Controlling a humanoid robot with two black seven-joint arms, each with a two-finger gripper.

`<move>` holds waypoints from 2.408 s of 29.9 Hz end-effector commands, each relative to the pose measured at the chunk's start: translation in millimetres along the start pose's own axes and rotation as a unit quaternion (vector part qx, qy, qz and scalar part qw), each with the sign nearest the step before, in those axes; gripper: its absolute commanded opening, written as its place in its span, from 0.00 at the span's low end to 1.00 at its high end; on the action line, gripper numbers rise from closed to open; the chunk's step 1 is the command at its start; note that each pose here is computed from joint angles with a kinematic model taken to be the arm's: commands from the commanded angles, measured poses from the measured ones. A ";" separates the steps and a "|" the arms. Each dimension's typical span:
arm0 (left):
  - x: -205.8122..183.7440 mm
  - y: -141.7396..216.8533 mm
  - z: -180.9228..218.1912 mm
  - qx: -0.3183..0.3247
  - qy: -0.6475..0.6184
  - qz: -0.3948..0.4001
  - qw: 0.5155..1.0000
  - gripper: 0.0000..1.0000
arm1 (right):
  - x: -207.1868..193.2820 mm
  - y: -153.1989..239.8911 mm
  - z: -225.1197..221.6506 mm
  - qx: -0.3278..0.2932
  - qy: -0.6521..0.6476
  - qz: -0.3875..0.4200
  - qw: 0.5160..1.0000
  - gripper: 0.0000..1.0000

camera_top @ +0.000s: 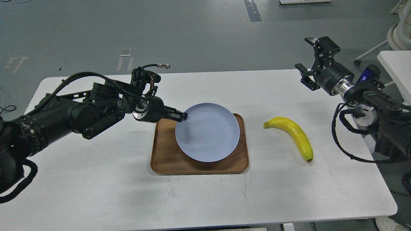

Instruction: Place banana on plate with both arms

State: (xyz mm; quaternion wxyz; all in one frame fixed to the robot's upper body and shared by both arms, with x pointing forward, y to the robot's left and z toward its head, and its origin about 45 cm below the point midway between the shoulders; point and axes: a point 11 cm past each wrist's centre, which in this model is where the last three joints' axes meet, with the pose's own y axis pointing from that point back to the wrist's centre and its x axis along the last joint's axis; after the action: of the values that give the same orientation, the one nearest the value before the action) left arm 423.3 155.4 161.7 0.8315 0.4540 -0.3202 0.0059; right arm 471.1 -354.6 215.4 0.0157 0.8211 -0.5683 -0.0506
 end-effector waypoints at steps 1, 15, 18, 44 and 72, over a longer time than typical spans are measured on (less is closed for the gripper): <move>-3.8 -2.3 -1.9 0.005 -0.002 -0.006 1.000 0.00 | 0.0 0.1 -0.1 0.000 0.000 0.000 1.000 1.00; -1.5 0.1 -11.3 0.017 0.000 0.010 1.000 0.52 | -1.4 -0.6 0.5 0.000 -0.001 -0.002 1.000 1.00; 1.9 1.4 -12.0 0.019 -0.001 0.016 1.000 0.87 | -0.7 -0.3 0.2 0.000 -0.001 -0.001 1.000 1.00; -13.4 152.6 -143.1 -0.261 0.601 0.441 0.613 0.98 | 7.8 10.3 7.8 -0.057 0.078 -0.025 0.995 1.00; -37.8 154.8 -154.9 -0.241 0.614 0.445 0.606 0.98 | -4.9 46.5 34.6 -0.340 0.578 -0.343 0.659 1.00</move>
State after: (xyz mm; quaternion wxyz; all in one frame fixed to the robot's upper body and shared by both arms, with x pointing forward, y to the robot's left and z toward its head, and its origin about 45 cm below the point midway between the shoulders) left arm 428.6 374.1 198.8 0.8072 -0.0725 0.1135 0.5747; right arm 426.9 -370.1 195.5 0.5861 0.7678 -0.0978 0.2395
